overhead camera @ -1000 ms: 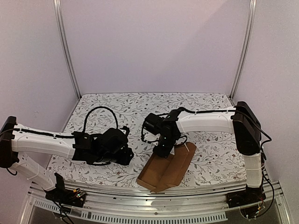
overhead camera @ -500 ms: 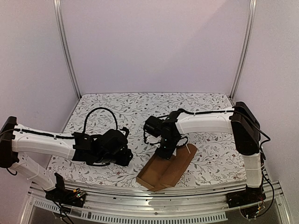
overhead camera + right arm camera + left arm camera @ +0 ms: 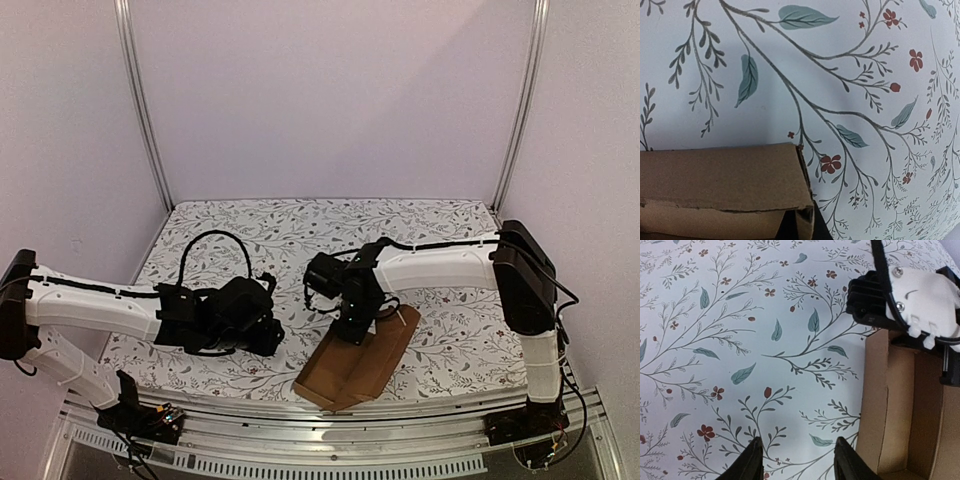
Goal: Fold the paper box
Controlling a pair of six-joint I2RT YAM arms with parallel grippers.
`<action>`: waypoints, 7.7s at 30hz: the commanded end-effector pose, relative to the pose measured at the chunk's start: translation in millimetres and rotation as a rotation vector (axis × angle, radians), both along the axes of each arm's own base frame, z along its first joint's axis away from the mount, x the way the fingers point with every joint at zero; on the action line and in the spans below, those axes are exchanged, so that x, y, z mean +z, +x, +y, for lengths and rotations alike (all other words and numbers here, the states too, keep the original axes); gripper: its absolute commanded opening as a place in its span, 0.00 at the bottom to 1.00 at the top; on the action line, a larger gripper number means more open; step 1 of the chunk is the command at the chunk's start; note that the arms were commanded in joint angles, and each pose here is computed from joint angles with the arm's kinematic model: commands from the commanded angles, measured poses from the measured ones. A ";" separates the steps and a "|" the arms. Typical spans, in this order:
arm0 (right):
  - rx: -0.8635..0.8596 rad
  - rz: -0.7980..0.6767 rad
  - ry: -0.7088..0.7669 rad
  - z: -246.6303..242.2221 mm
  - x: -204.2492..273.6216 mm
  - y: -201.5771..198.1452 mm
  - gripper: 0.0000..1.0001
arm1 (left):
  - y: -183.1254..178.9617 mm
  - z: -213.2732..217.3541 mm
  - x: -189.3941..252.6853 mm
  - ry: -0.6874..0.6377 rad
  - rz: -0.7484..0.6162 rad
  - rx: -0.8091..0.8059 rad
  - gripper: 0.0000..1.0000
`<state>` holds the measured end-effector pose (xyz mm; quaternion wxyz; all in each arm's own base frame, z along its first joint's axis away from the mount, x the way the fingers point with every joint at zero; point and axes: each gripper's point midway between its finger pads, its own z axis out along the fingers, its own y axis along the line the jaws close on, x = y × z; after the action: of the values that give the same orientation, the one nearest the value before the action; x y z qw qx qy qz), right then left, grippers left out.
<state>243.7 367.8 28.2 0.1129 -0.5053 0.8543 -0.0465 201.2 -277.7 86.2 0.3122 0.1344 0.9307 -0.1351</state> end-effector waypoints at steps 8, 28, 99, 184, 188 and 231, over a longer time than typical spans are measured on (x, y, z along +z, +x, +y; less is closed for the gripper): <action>0.012 -0.103 -0.109 -2.7 -35.5 -16.1 0.00 | 3.2 8.0 -1.3 0.017 -0.009 0.010 0.46; 0.022 -0.261 -0.152 6.1 -21.8 -12.6 0.00 | 3.4 12.5 1.7 0.015 -0.017 0.021 0.46; -0.647 -0.095 0.521 -118.2 109.5 -78.6 0.45 | -1.2 -78.4 -42.5 -0.018 0.204 -0.188 0.33; -0.535 -0.033 0.663 -64.4 69.1 -78.9 0.22 | 126.7 3.5 -14.0 -0.225 0.032 0.190 0.07; -0.568 0.047 0.759 -54.2 59.5 -105.0 0.12 | 141.0 -5.2 -22.7 -0.255 0.035 0.164 0.00; -0.722 0.289 0.904 13.9 -15.7 -117.0 0.00 | 94.9 -1.8 -71.4 -0.314 0.157 0.053 0.00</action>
<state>110.0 381.0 15.8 0.1511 -0.1087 0.9115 0.3668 299.8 -284.8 10.7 0.2610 0.0503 0.9242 -0.2742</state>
